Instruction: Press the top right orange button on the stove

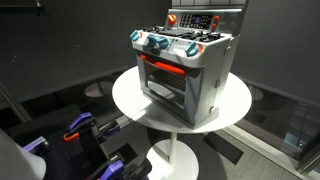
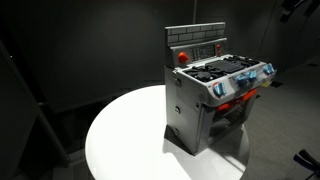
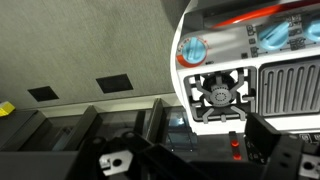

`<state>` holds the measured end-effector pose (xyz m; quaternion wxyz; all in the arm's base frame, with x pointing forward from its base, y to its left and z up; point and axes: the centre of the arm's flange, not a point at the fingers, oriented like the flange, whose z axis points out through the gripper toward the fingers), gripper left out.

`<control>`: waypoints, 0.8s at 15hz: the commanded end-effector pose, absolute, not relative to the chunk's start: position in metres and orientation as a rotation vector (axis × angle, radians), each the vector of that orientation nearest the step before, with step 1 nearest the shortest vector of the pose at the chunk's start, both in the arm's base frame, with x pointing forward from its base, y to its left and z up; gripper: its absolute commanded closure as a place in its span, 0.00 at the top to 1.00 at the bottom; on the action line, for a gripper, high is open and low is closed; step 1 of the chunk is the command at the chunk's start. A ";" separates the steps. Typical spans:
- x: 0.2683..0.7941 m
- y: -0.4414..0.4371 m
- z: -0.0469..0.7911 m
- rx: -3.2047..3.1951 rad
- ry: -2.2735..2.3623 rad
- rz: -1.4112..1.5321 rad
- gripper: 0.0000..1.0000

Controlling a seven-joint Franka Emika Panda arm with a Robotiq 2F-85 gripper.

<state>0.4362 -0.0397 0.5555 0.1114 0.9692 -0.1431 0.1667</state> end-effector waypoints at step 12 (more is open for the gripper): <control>0.587 -0.048 0.514 2.843 -0.546 0.463 1.00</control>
